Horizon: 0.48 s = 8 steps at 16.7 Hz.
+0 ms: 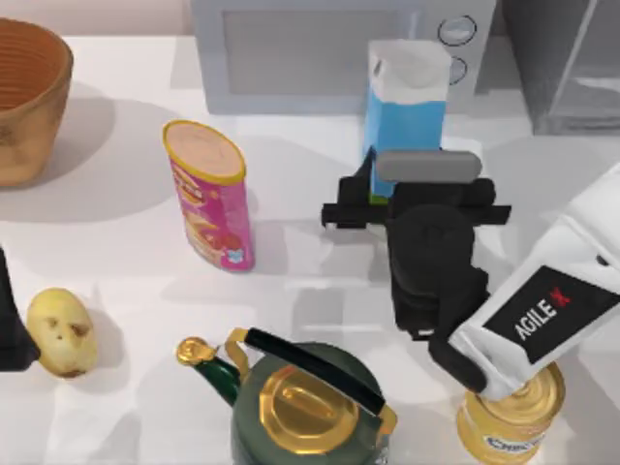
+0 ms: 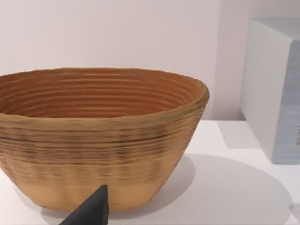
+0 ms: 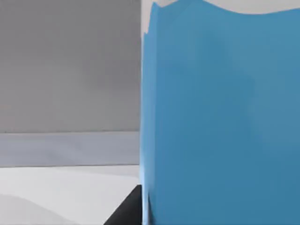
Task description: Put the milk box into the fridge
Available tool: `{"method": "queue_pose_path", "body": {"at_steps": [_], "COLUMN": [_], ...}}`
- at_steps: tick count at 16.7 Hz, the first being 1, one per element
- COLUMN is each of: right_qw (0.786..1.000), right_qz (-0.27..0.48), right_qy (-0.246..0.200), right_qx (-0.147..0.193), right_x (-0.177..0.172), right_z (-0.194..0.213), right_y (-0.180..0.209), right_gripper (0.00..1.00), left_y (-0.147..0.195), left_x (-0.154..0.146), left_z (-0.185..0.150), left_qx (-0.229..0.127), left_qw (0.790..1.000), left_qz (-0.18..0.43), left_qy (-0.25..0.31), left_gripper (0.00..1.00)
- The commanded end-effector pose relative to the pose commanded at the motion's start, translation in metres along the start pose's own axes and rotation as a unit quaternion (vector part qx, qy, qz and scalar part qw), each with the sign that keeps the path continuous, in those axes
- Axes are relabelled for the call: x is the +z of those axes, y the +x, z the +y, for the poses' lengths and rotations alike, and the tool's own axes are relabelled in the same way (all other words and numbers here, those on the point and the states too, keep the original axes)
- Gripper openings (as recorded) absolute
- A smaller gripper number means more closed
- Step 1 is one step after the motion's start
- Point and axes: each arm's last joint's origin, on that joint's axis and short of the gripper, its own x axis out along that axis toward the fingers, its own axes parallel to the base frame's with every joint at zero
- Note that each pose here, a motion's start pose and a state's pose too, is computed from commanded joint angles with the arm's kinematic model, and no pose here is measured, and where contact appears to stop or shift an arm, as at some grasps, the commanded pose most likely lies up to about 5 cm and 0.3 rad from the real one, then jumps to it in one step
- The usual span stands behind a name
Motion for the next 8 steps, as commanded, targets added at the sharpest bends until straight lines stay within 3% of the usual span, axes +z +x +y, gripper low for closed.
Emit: {"method": "queue_pose_path", "body": {"at_steps": [3, 8], "right_qw": [1.000, 1.000], "right_qz": [0.000, 0.000], "right_qy": [0.000, 0.000], "right_qx": [0.000, 0.000], "right_x": [0.0000, 0.0000], "right_z": [0.0000, 0.0000], "right_y": [0.0000, 0.0000], "right_gripper": [0.02, 0.00], "left_y": [0.0000, 0.0000], "left_x": [0.0000, 0.0000], "left_z": [0.0000, 0.0000], "left_qx": [0.000, 0.000], "left_qw": [1.000, 1.000], "left_qz": [0.000, 0.000], "left_qy": [0.000, 0.000], "left_gripper": [1.00, 1.00]}}
